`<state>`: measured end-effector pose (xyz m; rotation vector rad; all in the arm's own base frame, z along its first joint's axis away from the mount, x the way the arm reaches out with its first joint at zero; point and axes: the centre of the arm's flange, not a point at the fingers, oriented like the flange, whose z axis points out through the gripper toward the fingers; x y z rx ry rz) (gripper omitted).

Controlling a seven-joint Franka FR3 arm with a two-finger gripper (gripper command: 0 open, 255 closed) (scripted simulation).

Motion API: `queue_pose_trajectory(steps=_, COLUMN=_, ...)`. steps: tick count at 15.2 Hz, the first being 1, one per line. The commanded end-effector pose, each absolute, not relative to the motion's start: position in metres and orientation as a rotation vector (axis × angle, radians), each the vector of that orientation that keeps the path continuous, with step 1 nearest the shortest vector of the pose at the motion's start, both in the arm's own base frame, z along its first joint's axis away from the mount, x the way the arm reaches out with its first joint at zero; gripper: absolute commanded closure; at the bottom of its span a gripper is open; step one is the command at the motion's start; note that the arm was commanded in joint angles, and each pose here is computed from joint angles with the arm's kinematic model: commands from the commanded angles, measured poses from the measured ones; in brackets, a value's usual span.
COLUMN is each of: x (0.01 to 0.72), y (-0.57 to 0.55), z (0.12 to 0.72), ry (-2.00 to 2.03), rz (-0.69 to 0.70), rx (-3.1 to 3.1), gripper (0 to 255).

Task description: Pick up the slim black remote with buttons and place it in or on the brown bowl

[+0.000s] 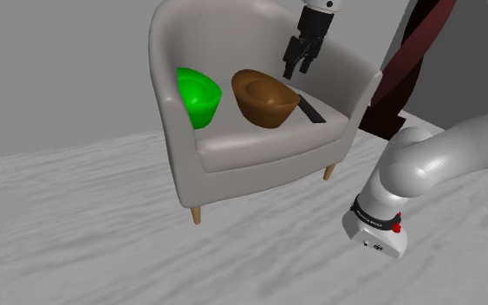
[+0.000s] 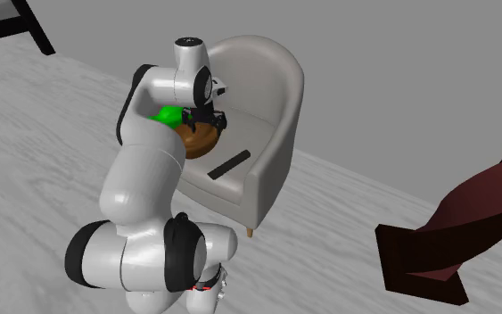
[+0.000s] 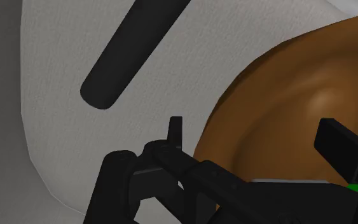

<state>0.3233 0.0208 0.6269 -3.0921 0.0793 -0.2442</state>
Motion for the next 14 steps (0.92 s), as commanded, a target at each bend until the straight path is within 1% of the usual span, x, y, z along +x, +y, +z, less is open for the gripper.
queue_pose_trajectory(steps=1, x=0.323, y=0.021, z=0.627, ry=0.079, rz=-0.244, rx=-3.092, gripper=0)
queue_pose_trajectory(steps=5, x=0.316, y=-0.017, z=0.594, ry=0.583, rz=-0.154, rx=-3.025, gripper=0)
queue_pose_trajectory(steps=10, x=0.289, y=-0.056, z=0.553, ry=1.182, rz=-0.038, rx=-2.827, gripper=0)
queue_pose_trajectory(steps=14, x=0.289, y=-0.055, z=0.536, ry=1.192, rz=-0.035, rx=-2.823, gripper=0)
